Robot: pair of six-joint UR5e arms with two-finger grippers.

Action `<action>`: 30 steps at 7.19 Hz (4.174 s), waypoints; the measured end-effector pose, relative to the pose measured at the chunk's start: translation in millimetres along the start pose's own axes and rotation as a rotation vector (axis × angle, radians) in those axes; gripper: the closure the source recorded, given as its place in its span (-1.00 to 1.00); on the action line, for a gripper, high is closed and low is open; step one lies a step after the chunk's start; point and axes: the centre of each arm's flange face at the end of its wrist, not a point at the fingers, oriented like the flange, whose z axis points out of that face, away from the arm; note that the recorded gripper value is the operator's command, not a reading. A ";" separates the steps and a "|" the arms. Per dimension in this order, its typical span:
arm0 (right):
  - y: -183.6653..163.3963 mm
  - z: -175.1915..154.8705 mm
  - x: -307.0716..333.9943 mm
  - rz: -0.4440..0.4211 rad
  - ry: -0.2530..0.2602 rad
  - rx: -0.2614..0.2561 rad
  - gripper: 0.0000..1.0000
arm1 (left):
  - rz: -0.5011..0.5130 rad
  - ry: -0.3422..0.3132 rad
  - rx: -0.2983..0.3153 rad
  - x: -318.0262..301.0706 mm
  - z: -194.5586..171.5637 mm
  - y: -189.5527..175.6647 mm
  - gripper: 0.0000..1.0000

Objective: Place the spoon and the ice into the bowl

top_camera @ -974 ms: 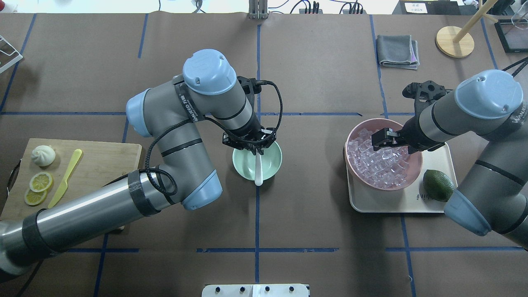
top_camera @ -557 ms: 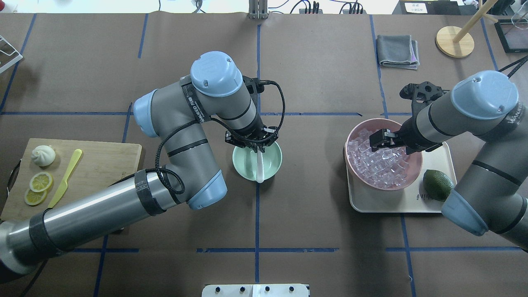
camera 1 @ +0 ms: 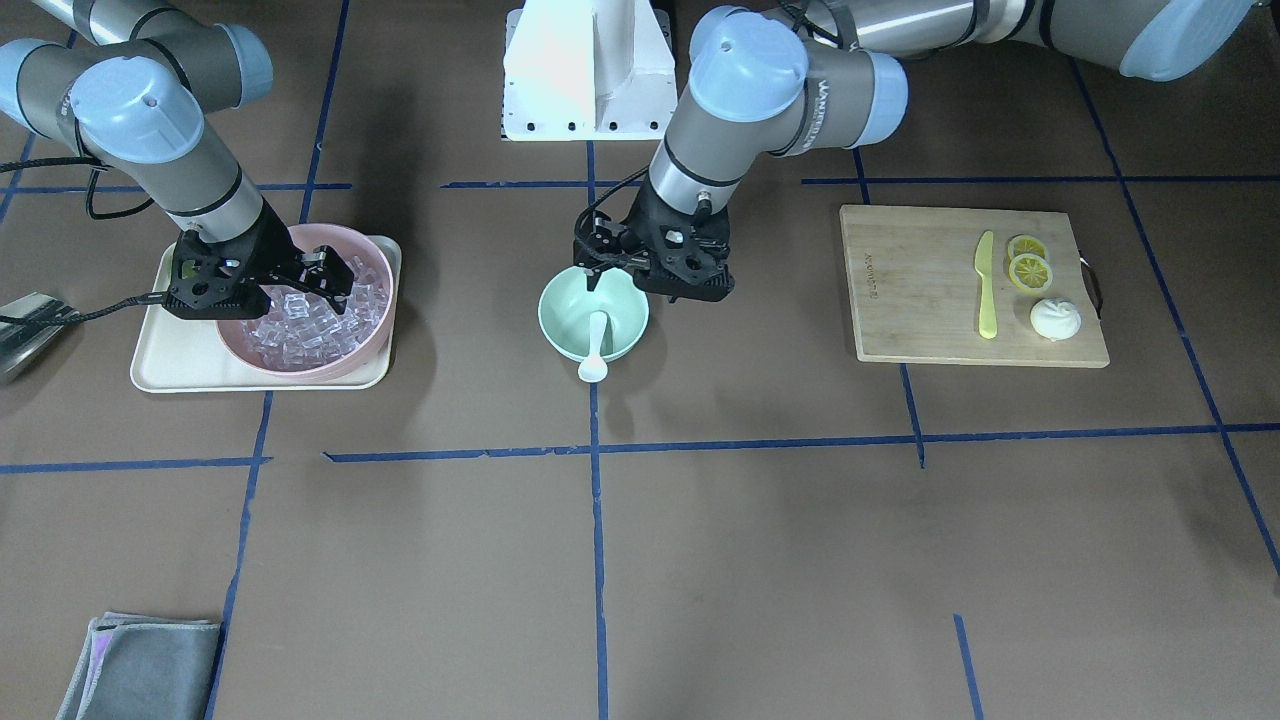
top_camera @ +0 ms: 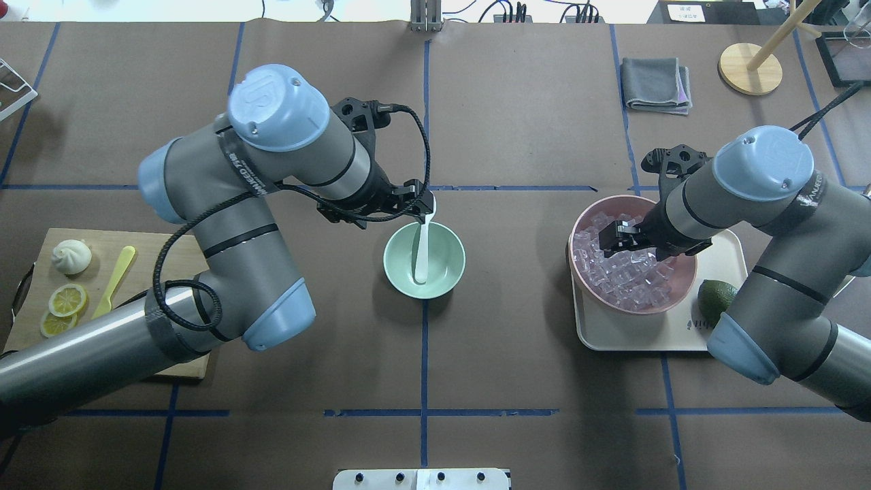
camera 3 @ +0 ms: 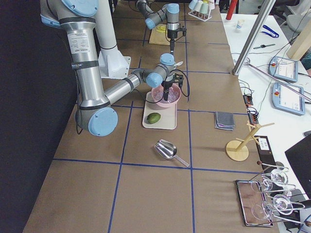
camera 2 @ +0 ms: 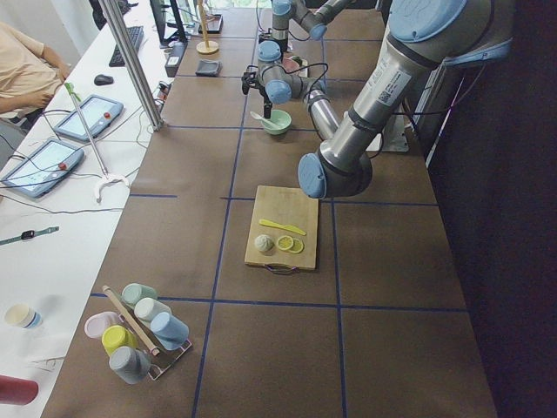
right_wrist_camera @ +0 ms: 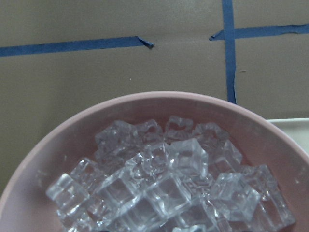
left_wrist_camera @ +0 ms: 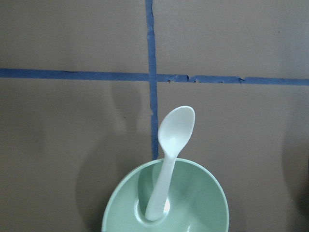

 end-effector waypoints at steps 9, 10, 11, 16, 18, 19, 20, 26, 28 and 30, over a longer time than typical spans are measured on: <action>4.7 -58.1 -62.1 0.006 -0.145 0.008 1.00 | 0.126 -0.052 0.031 -212.1 -111.4 -40.9 -1.00; 3.8 -55.8 -105.4 0.053 -0.176 0.003 1.00 | 0.157 -0.078 0.027 -248.0 -119.6 -33.5 -1.00; 5.2 -48.0 -151.4 0.099 -0.194 0.006 0.99 | 0.180 -0.102 0.023 -277.0 -124.9 -27.8 -1.00; 8.0 4.6 -275.2 0.152 -0.193 0.076 -1.00 | 0.194 -0.136 0.013 -312.0 -129.0 -19.1 -1.00; 10.9 18.8 -282.1 0.138 -0.229 0.082 -1.00 | 0.194 -0.137 0.013 -312.3 -129.0 -19.1 -1.00; 9.8 12.7 -281.1 0.136 -0.245 0.085 -1.00 | 0.193 -0.137 0.013 -312.7 -128.9 -19.0 -1.00; -0.4 -6.5 -261.9 0.144 -0.266 0.077 -1.00 | 0.190 -0.140 0.012 -315.0 -128.6 -18.4 -1.00; -113.7 -122.4 187.3 -0.001 -0.206 0.049 -1.00 | 0.306 -0.238 -0.031 -411.3 -141.2 -4.5 -1.00; -89.5 -124.9 294.8 -0.082 -0.130 0.057 -1.00 | 0.375 -0.284 -0.032 -467.3 -165.9 -11.3 -1.00; -74.3 -138.8 373.6 -0.157 -0.045 0.024 -1.00 | 0.394 -0.328 -0.030 -524.4 -195.9 -11.5 -1.00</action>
